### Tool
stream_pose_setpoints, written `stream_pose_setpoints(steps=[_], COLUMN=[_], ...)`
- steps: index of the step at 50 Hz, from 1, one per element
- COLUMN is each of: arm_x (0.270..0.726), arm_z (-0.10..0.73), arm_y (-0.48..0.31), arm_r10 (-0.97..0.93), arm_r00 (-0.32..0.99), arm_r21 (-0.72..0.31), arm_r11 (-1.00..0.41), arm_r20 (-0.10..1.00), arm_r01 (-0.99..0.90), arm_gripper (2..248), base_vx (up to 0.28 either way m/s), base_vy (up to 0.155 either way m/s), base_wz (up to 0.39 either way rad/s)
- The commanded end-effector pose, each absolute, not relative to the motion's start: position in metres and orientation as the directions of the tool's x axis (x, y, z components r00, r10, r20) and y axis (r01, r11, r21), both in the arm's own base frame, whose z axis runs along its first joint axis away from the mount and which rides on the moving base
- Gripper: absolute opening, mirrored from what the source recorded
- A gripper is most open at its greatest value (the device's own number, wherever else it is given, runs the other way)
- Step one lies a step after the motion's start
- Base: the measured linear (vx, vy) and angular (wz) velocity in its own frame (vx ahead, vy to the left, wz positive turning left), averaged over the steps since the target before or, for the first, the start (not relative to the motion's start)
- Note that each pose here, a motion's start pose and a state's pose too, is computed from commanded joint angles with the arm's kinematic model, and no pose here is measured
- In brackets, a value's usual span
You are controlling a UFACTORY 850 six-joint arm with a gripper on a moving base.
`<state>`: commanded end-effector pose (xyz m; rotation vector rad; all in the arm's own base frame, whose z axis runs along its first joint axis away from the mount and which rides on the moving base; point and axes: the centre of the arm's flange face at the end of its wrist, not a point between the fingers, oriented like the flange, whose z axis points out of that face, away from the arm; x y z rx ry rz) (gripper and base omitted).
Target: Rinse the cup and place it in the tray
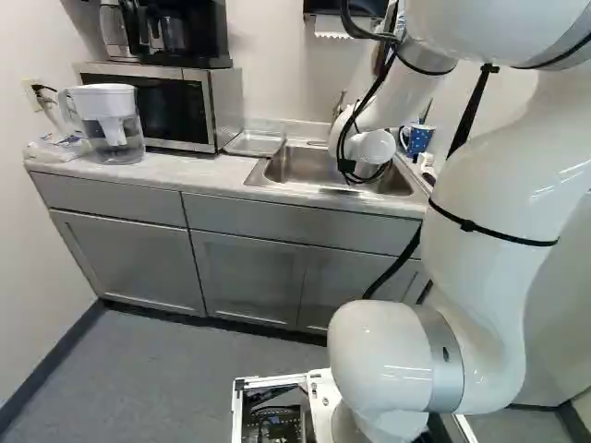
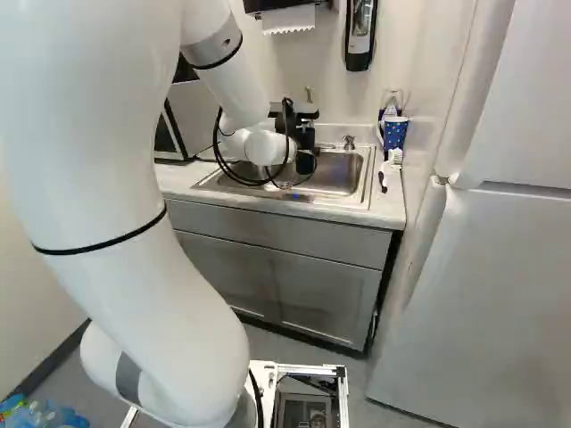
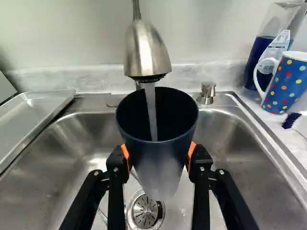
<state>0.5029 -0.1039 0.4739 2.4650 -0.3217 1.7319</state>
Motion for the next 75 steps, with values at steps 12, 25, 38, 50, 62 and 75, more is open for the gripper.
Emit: stream_pose_setpoints(steps=[12,25,38,50,62,75], arm_x=[0.5029,0.5029,0.5029,0.5029,0.5029,0.5029], arm_z=[0.4739,0.4739,0.4739,0.4739,0.4739,0.4739], arm_y=[-0.1039,-0.1039,-0.1039,-0.1039,-0.1039,-0.1039], arm_r10=[-0.108,-0.108,-0.108,-0.108,-0.108,-0.108], arm_r00=[0.326,0.326,0.326,0.326,0.326,0.326], arm_r21=[-0.03,-0.03,-0.03,-0.03,-0.03,-0.03], arm_r11=[-0.971,-0.971,-0.971,-0.971,-0.971,-0.971], arm_r20=[0.939,0.939,0.939,0.939,0.939,0.939], arm_r01=[-0.236,-0.236,-0.236,-0.236,-0.236,-0.236], arm_gripper=[125,125,125,125,125,125], base_vx=[0.0,0.0,0.0,0.0,0.0,0.0], base_vy=[0.0,0.0,0.0,0.0,0.0,0.0], base_wz=[0.0,0.0,0.0,0.0,0.0,0.0])
